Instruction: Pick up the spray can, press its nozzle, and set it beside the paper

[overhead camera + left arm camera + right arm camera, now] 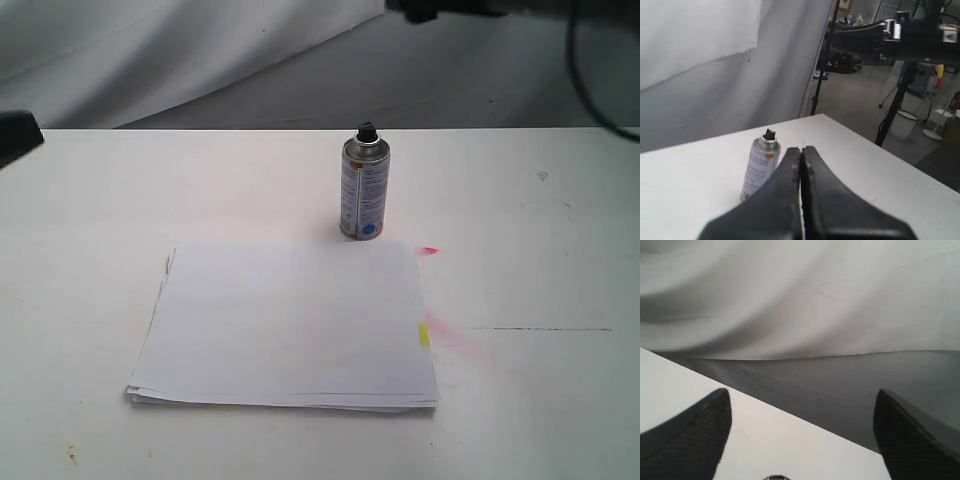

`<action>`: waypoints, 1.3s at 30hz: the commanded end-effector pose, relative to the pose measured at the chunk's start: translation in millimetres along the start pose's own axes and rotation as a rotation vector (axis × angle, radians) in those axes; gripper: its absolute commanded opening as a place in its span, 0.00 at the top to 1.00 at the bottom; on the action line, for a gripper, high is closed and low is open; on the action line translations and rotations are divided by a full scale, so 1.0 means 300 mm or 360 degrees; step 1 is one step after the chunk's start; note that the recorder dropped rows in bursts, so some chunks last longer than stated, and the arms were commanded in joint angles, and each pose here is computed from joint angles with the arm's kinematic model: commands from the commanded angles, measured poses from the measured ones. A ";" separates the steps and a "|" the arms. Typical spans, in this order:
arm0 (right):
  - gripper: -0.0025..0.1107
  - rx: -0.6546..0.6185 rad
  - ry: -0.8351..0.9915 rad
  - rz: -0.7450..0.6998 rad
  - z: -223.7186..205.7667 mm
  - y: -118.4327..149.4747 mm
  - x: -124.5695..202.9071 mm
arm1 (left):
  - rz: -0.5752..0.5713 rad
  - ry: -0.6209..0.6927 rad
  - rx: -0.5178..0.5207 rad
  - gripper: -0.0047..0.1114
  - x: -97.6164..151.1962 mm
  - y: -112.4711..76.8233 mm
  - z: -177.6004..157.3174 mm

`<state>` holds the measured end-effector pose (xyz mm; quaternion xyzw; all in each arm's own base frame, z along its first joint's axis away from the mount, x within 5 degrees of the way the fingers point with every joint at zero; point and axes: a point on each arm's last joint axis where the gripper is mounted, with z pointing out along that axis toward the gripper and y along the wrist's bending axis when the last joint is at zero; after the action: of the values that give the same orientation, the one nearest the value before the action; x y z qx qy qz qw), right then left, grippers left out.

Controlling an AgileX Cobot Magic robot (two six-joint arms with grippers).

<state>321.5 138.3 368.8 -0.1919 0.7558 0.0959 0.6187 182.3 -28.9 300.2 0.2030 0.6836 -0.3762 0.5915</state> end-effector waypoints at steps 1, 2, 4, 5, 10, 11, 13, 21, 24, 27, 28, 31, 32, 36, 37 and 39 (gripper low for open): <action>0.51 0.0035 0.0090 0.0002 -0.247 -0.019 -0.104 | -0.0034 -0.0115 0.0062 0.96 -0.103 -0.070 -0.018; 0.56 0.0041 0.0113 0.0005 -0.299 -0.022 -0.117 | -0.0059 -0.0123 0.0073 0.96 -0.114 -0.080 -0.019; 0.67 0.0051 0.0150 0.0010 -0.387 -0.027 -0.133 | -0.0071 -0.0129 0.0101 0.96 -0.125 -0.099 -0.018; 0.73 0.0055 0.0167 0.0015 -0.432 -0.029 -0.139 | -0.0074 -0.0129 0.0116 0.96 -0.127 -0.110 -0.018; 0.91 0.0041 0.0239 0.0071 -0.621 -0.028 -0.144 | -0.0125 -0.0112 0.0261 0.96 -0.129 -0.186 -0.012; 0.93 0.0031 0.0255 0.0087 -0.655 -0.026 -0.142 | -0.0106 -0.0111 0.0297 0.96 -0.130 -0.206 -0.012; 0.98 -0.0019 0.0280 0.0082 -0.713 -0.016 -0.136 | -0.0053 -0.0119 0.0362 0.96 -0.134 -0.251 -0.021; 0.98 -0.0362 0.0197 0.0223 -0.966 0.062 -0.012 | 0.0220 -0.0216 0.0468 0.96 -0.150 -0.384 -0.086; 0.98 -0.0349 0.0082 0.0254 -1.050 0.068 0.079 | 0.0367 -0.0266 0.0478 0.96 -0.153 -0.426 -0.114; 0.98 -0.0251 -0.0114 0.0255 -1.078 0.058 0.162 | 0.0433 -0.0302 0.0380 0.96 -0.157 -0.422 -0.119; 0.98 -0.0224 -0.0185 0.0251 -1.077 0.055 0.186 | 0.0452 -0.0313 0.0308 0.96 -0.159 -0.409 -0.116; 0.98 -0.0177 -0.0335 0.0275 -1.043 0.053 0.252 | 0.0487 -0.0307 0.0084 0.96 -0.151 -0.346 -0.098; 0.98 -0.0169 -0.0357 0.0297 -1.018 0.053 0.276 | 0.0486 -0.0291 0.0030 0.96 -0.146 -0.323 -0.089; 0.98 -0.0113 -0.0410 0.0371 -0.912 0.051 0.378 | 0.0406 -0.0183 -0.0097 0.96 -0.119 -0.223 -0.040; 0.98 -0.0096 -0.0418 0.0395 -0.886 0.049 0.406 | 0.0365 -0.0152 -0.0096 0.96 -0.111 -0.202 -0.025; 0.98 -0.0051 -0.0428 0.0412 -0.840 0.046 0.460 | 0.0300 -0.0098 -0.0081 0.96 -0.095 -0.173 0.002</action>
<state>55.1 29.4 308.7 -0.1112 0.6922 0.2138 0.6803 136.5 -57.3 353.0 0.2503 0.6308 -0.2984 0.6710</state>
